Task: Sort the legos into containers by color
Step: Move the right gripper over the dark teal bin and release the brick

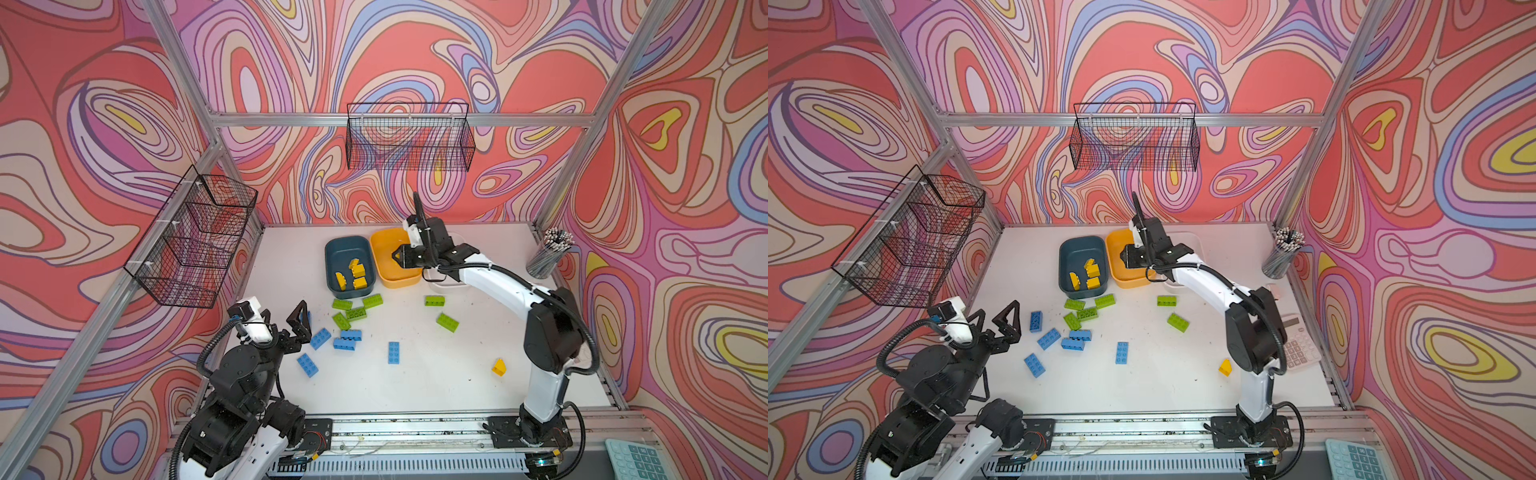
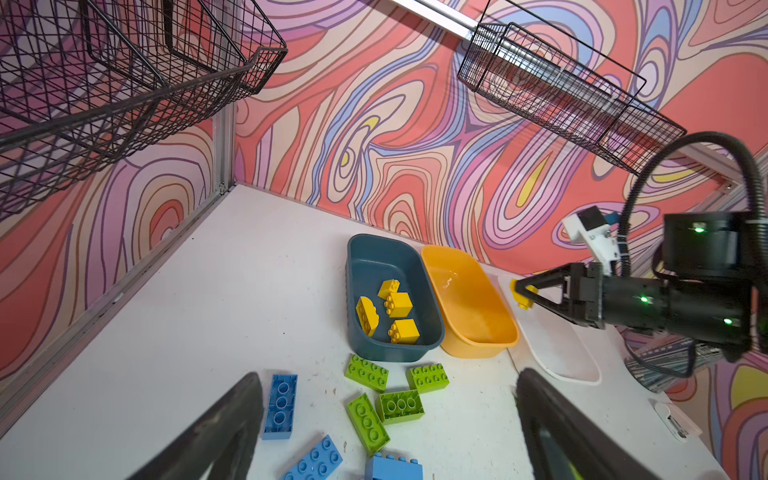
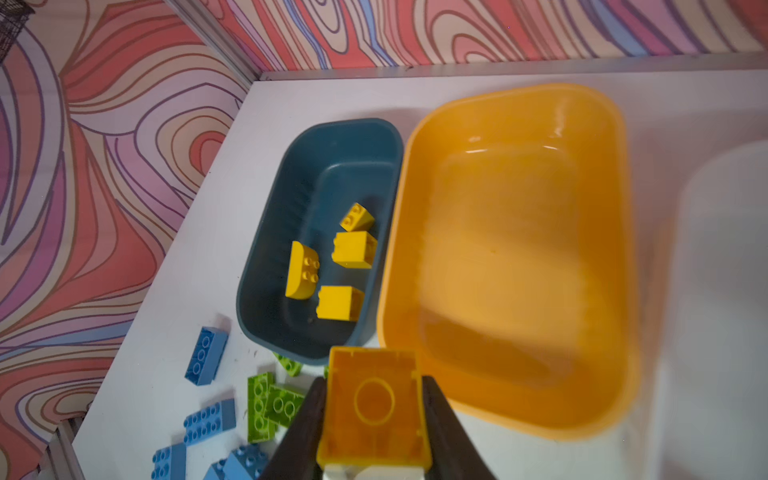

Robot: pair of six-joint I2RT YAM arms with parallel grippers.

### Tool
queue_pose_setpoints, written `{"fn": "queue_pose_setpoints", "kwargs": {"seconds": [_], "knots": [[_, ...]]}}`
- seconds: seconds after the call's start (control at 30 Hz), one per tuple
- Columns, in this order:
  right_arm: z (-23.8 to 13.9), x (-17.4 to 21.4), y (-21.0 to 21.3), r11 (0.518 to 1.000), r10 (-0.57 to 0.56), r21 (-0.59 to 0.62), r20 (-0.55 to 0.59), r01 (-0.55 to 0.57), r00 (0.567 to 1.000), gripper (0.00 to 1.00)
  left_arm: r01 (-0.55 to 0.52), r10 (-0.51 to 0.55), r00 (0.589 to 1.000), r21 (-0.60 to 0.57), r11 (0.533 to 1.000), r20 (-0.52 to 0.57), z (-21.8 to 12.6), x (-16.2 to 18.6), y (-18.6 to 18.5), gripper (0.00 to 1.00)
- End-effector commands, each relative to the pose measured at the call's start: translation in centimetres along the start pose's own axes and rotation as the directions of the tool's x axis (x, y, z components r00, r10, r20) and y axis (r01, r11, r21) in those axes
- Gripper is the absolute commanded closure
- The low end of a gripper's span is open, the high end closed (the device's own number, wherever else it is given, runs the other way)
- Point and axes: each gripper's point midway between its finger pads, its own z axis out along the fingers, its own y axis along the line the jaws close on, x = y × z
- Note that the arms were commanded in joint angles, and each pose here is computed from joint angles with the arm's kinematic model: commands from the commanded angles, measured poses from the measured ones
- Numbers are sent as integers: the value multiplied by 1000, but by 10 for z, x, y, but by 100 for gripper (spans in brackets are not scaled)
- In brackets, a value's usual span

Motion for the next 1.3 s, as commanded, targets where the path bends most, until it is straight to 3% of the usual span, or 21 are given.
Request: {"fn": "queue_pose_setpoints", "kwargs": {"seconds": [0.0, 0.2, 0.47, 0.63, 0.8, 0.97, 1.27], "knots": [[32, 3, 32, 996, -35, -82, -29, 33, 999, 73, -11, 11, 1000, -14, 1000, -7, 4, 3, 2, 6], [90, 10, 51, 991, -28, -135, -71, 18, 997, 73, -3, 3, 1000, -12, 1000, -17, 8, 6, 1, 5], [113, 13, 52, 988, -9, -157, -82, -4, 997, 70, -4, 4, 1000, -1, 1000, -27, 11, 8, -1, 4], [114, 13, 52, 987, -11, -163, -76, -2, 997, 52, -12, 13, 999, 32, 999, -44, 14, 11, -8, 4], [102, 5, 57, 985, -14, -174, -43, 7, 999, 41, -38, 64, 989, 188, 981, -134, 24, 25, -40, 2], [74, -7, 59, 984, -24, -176, 17, 27, 1000, 36, -27, 132, 950, 345, 938, -284, 39, 55, -75, 2], [-11, -21, 7, 981, 94, -182, 124, -71, 988, 34, 4, 186, 929, 508, 861, -321, 36, 79, -119, 2]]}}
